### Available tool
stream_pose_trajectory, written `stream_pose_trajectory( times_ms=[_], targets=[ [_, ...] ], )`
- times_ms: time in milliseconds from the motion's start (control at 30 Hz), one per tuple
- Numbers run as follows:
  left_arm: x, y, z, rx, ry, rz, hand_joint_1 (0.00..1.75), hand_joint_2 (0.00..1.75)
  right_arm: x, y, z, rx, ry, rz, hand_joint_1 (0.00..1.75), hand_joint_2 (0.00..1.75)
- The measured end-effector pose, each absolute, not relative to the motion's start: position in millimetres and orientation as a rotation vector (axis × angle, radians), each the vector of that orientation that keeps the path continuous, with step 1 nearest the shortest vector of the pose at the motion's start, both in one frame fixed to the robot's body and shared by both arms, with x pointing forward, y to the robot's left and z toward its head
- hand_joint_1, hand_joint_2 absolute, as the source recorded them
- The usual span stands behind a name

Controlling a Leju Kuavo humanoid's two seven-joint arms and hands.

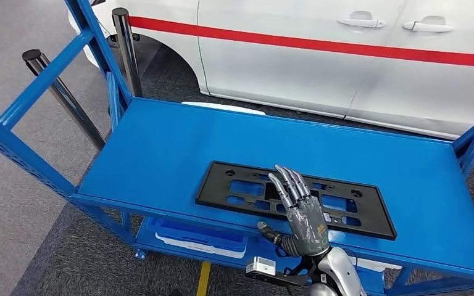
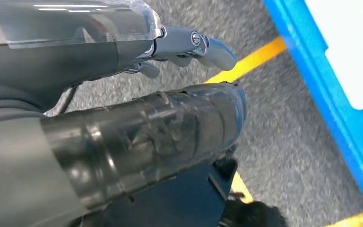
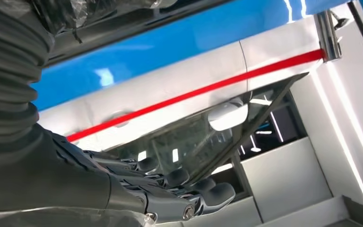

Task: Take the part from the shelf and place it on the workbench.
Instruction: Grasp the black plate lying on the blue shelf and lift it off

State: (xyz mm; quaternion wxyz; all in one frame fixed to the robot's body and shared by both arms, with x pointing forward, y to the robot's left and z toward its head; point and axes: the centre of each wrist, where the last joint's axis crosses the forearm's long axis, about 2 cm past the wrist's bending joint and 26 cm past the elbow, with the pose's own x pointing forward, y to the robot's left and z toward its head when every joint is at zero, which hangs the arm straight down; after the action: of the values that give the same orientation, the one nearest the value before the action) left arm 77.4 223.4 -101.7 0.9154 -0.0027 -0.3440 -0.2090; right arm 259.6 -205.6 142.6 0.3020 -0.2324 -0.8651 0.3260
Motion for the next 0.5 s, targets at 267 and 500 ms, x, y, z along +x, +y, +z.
stream_pose_trajectory(
  times_ms=[267, 500],
  targets=[
    [77.8, 222.8, -101.4, 0.032, -0.708, -0.443, 0.0, 0.0, 257.2, -209.4, 139.4, -0.619, -2.278, 0.875, 0.0, 1.75],
    [78.7, 222.2, -101.1, 0.046, -0.706, -0.446, 0.0, 0.0, 257.3, -211.0, 138.9, -0.57, -2.251, 0.889, 0.0, 1.75]
  ],
)
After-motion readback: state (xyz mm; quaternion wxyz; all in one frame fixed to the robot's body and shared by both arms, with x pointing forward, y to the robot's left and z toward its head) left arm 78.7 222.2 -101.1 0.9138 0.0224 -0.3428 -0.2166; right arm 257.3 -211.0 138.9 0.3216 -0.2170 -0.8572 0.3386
